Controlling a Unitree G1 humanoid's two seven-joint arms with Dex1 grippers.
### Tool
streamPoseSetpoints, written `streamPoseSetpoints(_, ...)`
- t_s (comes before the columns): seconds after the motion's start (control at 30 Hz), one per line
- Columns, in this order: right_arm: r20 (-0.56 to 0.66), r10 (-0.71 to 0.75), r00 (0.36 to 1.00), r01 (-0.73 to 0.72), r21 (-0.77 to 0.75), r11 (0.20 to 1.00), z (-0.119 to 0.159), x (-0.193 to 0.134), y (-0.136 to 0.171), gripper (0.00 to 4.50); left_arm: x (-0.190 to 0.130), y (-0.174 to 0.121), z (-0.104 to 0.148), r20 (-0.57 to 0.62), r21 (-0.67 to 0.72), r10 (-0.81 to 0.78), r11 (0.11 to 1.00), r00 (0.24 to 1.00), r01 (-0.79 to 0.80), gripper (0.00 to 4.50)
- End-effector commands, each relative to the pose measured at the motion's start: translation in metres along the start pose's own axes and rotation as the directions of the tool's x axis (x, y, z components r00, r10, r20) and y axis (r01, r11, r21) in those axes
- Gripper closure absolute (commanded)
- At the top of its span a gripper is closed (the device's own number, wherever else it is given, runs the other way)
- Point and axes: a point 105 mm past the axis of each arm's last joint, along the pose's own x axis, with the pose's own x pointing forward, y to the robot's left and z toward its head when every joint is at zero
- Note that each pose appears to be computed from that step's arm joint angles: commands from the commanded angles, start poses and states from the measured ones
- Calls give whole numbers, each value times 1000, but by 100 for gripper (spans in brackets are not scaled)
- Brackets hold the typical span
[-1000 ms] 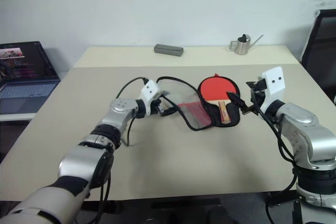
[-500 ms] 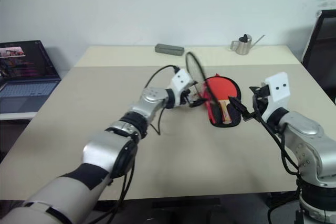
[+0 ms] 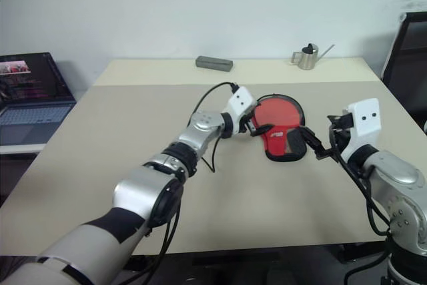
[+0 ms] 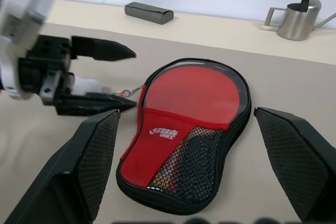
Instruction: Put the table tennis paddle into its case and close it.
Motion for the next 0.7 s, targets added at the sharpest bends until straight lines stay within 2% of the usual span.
streamPoseSetpoints(0.03, 31, 14, 999, -13, -8, 1000, 5, 15, 0, 2, -21, 20, 23, 136, 17, -4, 1000, 991, 1, 0)
streamPoseSetpoints(0.2, -4, 70, 998, -70, 22, 997, -10, 41, -4, 2, -72, 33, 15, 211, -4, -102, 994, 972, 105, 0)
streamPoseSetpoints(0.33, -35, 92, 995, -90, 36, 995, -21, 58, -16, 2, -109, 30, 11, 218, -23, -158, 986, 963, 167, 0)
streamPoseSetpoints(0.47, -48, 63, 997, -59, 76, 995, -26, 77, -34, 2, -146, 26, 11, 188, -35, -110, 992, 976, 118, 0)
streamPoseSetpoints(0.7, -73, 62, 995, -53, 117, 992, -33, 98, -44, 2, -169, 22, 13, 148, -58, -18, 998, 989, 27, 0)
